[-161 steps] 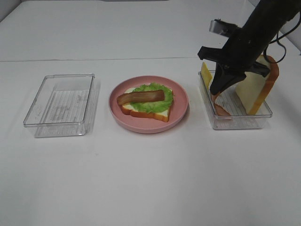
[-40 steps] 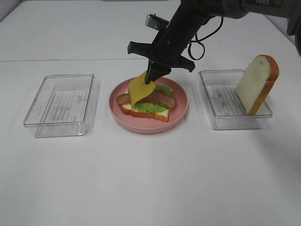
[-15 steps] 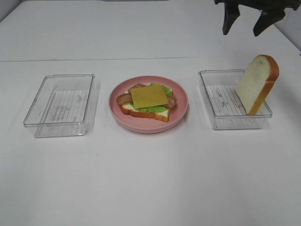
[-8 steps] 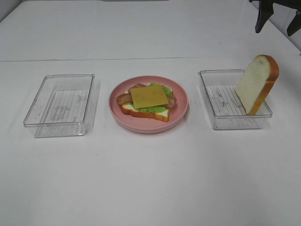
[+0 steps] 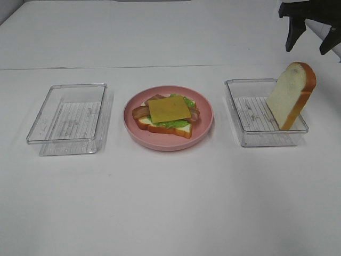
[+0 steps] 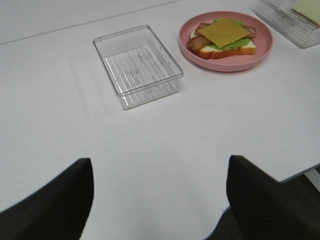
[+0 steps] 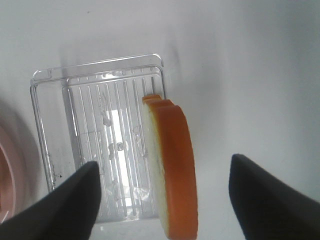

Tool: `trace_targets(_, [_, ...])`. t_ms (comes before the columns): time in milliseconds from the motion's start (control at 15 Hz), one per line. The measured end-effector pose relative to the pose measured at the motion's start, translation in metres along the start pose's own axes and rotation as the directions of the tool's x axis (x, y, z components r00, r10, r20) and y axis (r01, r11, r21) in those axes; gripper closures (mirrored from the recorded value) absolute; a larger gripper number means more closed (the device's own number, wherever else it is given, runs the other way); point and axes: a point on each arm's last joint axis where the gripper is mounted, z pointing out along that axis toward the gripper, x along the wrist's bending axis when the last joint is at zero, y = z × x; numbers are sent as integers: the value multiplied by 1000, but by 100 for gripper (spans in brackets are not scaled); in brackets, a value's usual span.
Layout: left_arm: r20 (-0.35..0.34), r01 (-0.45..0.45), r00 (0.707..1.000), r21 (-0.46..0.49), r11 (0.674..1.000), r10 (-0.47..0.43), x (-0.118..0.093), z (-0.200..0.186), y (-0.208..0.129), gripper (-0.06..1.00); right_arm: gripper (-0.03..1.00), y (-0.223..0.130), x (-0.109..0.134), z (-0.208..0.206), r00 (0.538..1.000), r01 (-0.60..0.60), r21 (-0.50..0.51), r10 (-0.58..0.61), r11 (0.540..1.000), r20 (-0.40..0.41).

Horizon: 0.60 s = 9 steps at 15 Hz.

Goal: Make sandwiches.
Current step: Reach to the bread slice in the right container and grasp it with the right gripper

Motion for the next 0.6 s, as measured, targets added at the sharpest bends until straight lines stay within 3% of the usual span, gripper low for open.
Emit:
trace_targets(467, [0,0,1000,0,1000,0,0,0,0,24,30,-10,-5,45,1000,-5,134,2,991,16])
trace_targets(600, [0,0,1000,0,1000,0,0,0,0,24,35,-10,-6,51,1000,-2,146,-1,989,17])
